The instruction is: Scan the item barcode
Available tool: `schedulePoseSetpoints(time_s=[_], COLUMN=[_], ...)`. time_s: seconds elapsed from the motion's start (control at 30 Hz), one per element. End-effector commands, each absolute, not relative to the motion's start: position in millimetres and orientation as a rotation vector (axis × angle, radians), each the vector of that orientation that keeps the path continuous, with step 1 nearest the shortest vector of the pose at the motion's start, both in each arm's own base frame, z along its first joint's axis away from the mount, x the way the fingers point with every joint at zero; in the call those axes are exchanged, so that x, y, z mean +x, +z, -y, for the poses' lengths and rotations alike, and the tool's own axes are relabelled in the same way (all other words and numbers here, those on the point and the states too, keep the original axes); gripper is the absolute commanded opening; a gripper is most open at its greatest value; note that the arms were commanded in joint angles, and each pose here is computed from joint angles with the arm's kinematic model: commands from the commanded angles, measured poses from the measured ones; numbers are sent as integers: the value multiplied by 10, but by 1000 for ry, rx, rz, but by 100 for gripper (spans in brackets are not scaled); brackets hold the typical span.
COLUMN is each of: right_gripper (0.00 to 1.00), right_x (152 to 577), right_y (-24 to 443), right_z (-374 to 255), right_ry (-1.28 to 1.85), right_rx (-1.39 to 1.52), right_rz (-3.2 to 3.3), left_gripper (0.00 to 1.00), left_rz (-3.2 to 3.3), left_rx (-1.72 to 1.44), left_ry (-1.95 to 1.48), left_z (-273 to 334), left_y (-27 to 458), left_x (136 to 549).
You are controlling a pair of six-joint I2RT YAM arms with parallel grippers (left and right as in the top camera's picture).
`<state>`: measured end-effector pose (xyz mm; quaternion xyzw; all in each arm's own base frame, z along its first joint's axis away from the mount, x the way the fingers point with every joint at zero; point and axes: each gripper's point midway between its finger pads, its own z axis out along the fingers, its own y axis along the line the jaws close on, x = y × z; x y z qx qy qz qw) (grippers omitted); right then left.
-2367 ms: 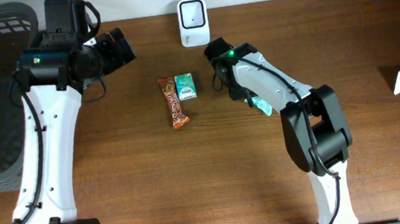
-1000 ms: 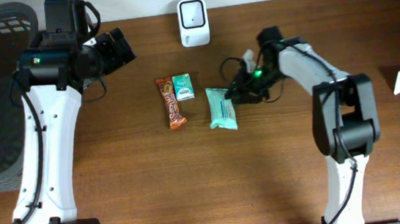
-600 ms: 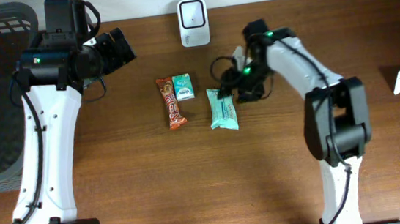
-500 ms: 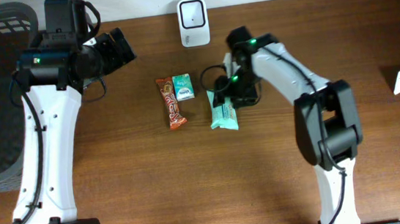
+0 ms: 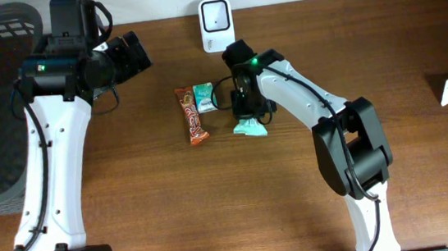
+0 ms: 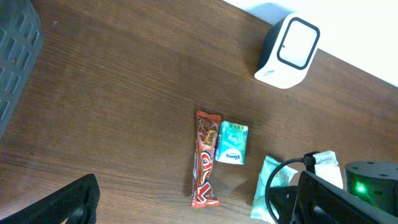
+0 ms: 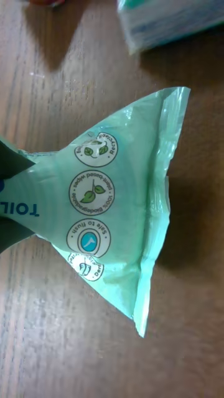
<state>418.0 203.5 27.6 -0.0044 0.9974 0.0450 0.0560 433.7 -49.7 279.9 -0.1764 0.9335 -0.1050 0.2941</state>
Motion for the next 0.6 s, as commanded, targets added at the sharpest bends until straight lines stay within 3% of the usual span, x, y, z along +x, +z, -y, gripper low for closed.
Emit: schedulePoseSetpoints(time_s=[0.0,0.23,0.57], right_gripper=[4,4,4], right_x=[4689,5877,6363], right_y=[767,1940,1593], right_z=[-2025,-2459,-2503], right_ry=[129,240,258], right_rx=[-31,-244,-181], right_rz=[-2834,-2183,-2045], left_gripper=[99,99,99], left_rz=[-2476,-2477,-2477], left_rx=[-449,-449,-449], left_ry=[-269,-269,-269], left_z=[472,472,472], left_y=[2844,2843,2843], left_x=[4332,4331,4331])
